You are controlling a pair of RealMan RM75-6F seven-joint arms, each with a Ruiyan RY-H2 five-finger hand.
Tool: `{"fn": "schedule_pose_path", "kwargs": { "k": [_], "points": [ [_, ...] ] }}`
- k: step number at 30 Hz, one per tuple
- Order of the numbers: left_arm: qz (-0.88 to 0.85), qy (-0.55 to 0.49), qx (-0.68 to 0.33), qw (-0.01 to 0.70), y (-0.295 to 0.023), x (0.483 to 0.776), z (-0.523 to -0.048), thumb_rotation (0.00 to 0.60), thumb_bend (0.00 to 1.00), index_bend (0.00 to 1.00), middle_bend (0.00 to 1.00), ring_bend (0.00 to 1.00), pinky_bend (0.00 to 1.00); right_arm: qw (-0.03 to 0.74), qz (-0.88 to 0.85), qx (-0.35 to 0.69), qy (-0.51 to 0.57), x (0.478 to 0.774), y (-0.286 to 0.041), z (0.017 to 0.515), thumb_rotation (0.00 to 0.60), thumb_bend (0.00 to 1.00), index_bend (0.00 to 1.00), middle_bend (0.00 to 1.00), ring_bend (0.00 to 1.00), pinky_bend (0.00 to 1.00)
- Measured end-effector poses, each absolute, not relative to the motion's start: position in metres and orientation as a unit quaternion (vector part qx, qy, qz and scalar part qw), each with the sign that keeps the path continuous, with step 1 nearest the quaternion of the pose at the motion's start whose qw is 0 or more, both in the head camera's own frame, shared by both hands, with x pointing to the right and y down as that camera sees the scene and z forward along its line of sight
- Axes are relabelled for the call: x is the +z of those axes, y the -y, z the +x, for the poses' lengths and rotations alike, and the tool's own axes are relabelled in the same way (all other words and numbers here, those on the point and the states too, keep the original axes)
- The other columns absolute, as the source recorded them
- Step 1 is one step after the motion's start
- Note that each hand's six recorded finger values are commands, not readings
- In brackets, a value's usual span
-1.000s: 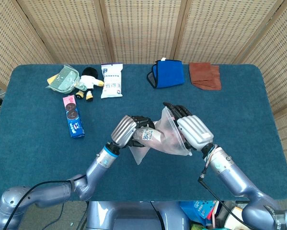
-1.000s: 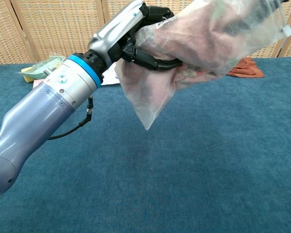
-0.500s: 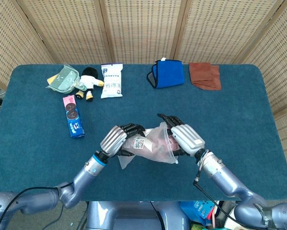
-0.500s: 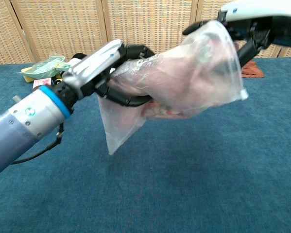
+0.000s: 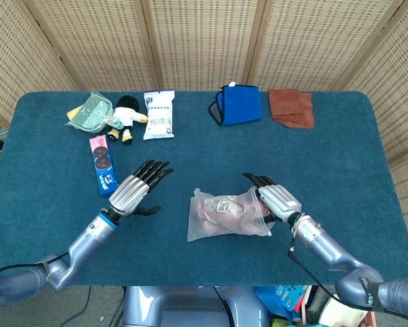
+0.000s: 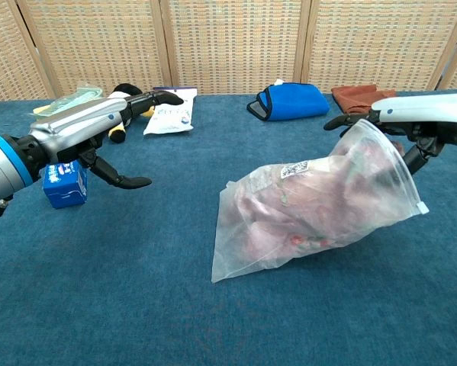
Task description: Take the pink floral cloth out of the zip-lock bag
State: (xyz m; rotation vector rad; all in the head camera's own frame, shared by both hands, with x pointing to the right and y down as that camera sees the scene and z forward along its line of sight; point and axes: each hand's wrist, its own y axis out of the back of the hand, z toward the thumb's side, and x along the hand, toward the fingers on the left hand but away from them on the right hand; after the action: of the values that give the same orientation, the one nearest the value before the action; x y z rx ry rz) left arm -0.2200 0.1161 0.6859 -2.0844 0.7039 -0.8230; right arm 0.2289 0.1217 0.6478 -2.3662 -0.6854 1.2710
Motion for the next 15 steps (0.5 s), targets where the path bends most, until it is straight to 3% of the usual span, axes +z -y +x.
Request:
{"fn": "schedule_pose_path", "kwargs": {
  "k": [7, 15],
  "points": [
    [-0.786, -0.191, -0.37, 0.457, -0.107, 0.71, -0.206, 0.6, 0.27, 0.17, 0.0, 0.0, 0.0, 0.184, -0.845, 0.448, 0.227, 0.654, -0.131, 0.234, 0.6, 0.81, 0.71, 0.0, 0.0, 0.0],
    [-0.786, -0.175, -0.376, 0.459, -0.105, 0.736, -0.159, 0.6, 0.27, 0.26, 0.0, 0.0, 0.0, 0.194, -0.852, 0.434, 0.217, 0.65, -0.137, 0.23, 0.6, 0.81, 0.71, 0.0, 0.0, 0.0]
  ]
}}
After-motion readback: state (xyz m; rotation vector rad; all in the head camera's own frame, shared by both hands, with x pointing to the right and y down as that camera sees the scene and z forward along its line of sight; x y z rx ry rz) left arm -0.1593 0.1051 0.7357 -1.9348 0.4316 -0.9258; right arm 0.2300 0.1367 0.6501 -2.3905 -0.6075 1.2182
